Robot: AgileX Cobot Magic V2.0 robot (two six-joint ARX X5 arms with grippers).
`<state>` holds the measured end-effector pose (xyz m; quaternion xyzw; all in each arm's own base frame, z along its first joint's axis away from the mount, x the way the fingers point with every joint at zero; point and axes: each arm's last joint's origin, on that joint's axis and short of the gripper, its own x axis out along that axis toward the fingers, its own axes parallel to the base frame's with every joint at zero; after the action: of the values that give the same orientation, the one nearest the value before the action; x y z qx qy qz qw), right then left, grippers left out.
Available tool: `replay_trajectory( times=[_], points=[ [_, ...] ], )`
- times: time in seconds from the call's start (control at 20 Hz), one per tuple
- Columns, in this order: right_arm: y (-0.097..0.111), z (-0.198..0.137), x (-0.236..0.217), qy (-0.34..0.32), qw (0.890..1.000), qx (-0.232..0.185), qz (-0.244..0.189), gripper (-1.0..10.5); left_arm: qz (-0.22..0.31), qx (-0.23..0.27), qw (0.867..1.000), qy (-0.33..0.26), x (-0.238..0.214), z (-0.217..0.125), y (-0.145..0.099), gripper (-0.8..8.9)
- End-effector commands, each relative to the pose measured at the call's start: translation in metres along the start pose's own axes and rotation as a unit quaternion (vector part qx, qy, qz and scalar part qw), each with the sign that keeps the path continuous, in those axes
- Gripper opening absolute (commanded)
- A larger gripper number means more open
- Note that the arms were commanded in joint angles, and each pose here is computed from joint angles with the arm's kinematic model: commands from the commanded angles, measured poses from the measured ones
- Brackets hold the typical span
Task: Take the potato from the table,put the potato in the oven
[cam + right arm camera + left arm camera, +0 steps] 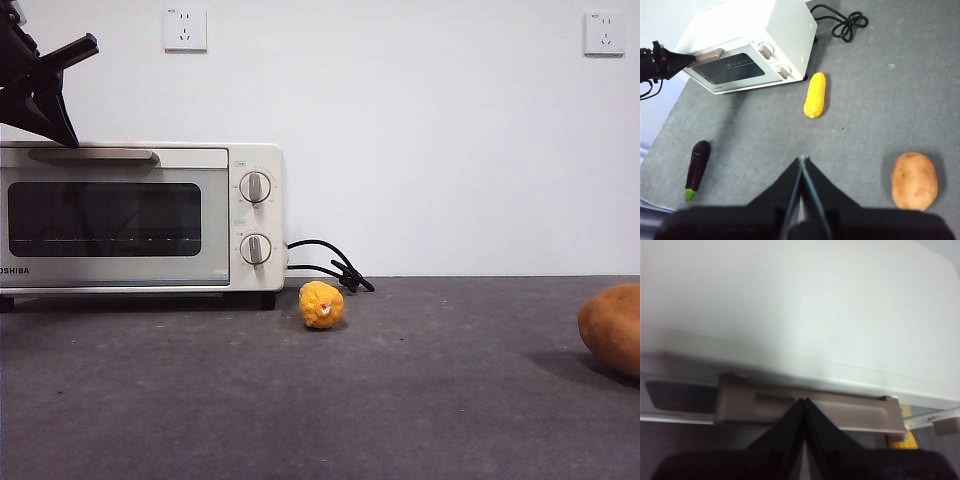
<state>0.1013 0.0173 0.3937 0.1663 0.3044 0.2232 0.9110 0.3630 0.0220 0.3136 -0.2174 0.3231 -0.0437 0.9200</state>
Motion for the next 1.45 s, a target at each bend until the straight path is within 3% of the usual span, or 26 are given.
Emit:
replay_trajectory(
  times=[0.05, 0.3, 0.7, 1.45],
  points=[
    [0.001, 0.0, -0.001, -0.003, 1.0, -0.006, 0.003, 0.0, 0.011, 0.021, 1.0, -0.01, 0.004, 0.001, 0.002, -0.06],
    [0.001, 0.0, -0.001, -0.002, 1.0, -0.005, 0.003, 0.0, 0.011, 0.045, 0.999, -0.013, 0.006, 0.002, 0.002, -0.06],
    [0.0, -0.002, -0.001, 0.01, 1.0, 0.005, 0.0, 0.0, 0.02, 0.034, 0.999, 0.029, 0.025, -0.008, 0.012, -0.06],
    [0.0, -0.004, -0.002, 0.019, 1.0, 0.01, -0.002, 0.0, 0.034, 0.034, 0.996, 0.072, 0.023, -0.016, 0.015, -0.06]
  ],
)
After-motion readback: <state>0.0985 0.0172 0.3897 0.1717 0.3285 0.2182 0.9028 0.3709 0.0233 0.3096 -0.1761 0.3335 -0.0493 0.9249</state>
